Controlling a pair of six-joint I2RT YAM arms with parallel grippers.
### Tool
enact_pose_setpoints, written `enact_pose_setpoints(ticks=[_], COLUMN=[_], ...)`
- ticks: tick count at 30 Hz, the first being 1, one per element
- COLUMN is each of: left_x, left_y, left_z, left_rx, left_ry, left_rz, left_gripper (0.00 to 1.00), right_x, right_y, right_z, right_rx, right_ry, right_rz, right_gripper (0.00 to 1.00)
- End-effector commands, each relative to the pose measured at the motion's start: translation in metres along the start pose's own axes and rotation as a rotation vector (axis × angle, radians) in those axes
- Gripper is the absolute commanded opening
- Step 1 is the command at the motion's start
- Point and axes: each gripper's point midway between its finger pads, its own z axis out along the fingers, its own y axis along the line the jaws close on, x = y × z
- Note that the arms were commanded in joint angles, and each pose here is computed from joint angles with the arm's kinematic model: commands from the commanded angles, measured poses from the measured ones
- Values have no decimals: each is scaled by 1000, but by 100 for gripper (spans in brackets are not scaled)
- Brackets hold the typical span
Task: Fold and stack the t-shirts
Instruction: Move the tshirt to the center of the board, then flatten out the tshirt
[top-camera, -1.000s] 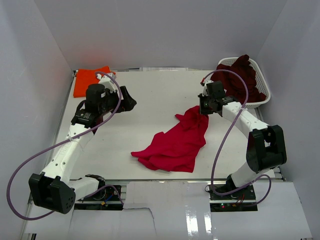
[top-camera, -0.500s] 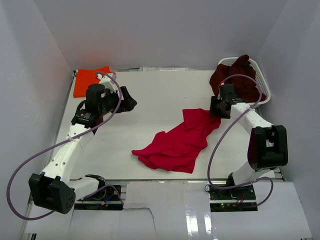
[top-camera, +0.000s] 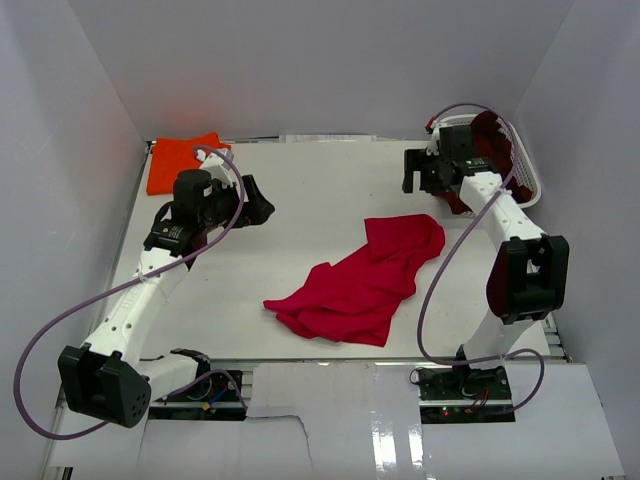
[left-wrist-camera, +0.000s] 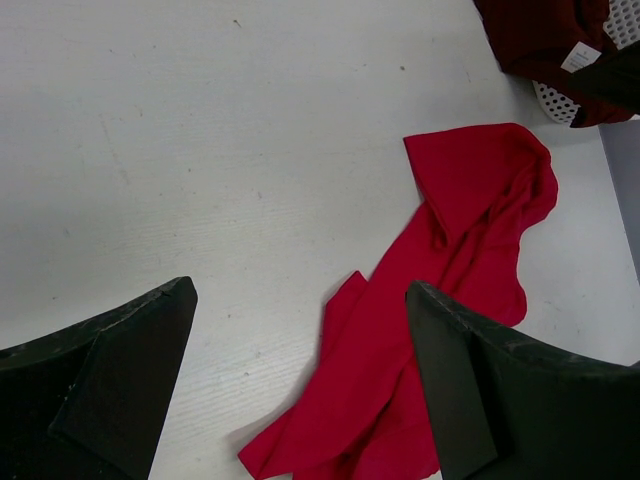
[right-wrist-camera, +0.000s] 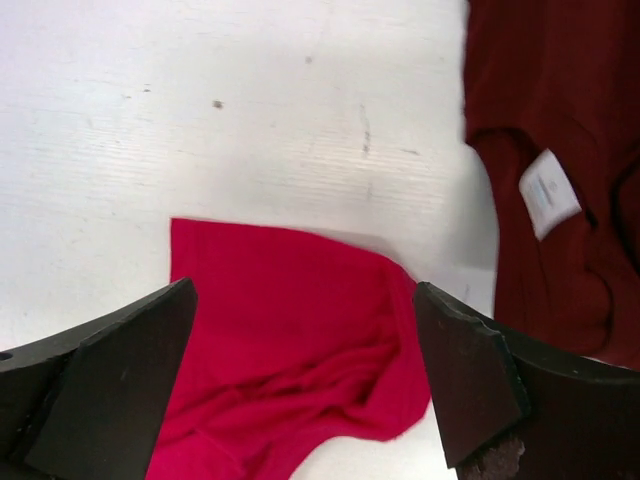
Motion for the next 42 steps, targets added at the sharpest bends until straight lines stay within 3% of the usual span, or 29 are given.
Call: enact_pose_setpoints(ticks=[1, 5, 17, 42], left_x=[0, 0, 7, 14], left_y=[-4, -3, 1, 7], left_z=[0, 3, 7, 12], left_rx=[18, 16, 7, -7], left_ry=[-6, -2, 19, 35], left_rz=[8, 9, -7, 0], left_gripper=[97, 97, 98, 98], right_x=[17, 21, 26, 82], right_y=[28, 43, 85, 98], right_z=[18, 33, 64, 110], right_rx=[-100, -91, -143, -127], right_ry=[106, 135, 204, 343], right_rz=[-63, -102, -175, -259], right_gripper=[94, 88, 83, 78])
